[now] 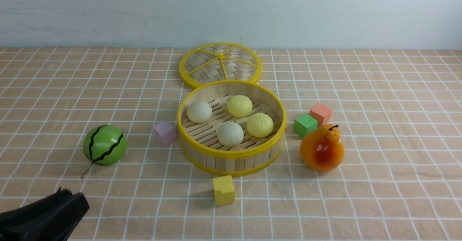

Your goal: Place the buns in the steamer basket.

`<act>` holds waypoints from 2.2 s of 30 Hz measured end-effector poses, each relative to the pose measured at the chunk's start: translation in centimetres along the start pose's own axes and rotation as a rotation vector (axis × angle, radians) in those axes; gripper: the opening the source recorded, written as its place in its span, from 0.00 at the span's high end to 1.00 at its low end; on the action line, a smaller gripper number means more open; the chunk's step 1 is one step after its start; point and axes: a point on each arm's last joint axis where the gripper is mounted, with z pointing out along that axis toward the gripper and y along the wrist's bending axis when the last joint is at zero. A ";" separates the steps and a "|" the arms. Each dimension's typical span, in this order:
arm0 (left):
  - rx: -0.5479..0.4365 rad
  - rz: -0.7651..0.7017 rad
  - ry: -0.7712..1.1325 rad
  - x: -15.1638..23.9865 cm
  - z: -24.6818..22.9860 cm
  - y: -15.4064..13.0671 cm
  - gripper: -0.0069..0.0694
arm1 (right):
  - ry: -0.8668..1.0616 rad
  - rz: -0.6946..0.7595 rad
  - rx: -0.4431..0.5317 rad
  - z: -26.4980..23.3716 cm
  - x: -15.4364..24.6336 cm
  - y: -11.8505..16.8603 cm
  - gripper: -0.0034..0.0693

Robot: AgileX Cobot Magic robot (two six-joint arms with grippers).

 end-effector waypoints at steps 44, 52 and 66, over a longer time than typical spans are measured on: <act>-0.243 0.044 -0.098 -0.2 -1.8 2.1 0.65 | -0.004 0.003 -0.001 0.0 0.0 0.0 0.85; -0.478 -0.084 -0.136 4.3 -4.0 4.3 0.93 | -0.005 0.003 0.000 0.0 0.0 0.0 0.83; -0.527 -0.122 0.081 6.6 -4.2 4.7 0.93 | -0.005 0.004 0.000 0.0 0.0 0.0 0.81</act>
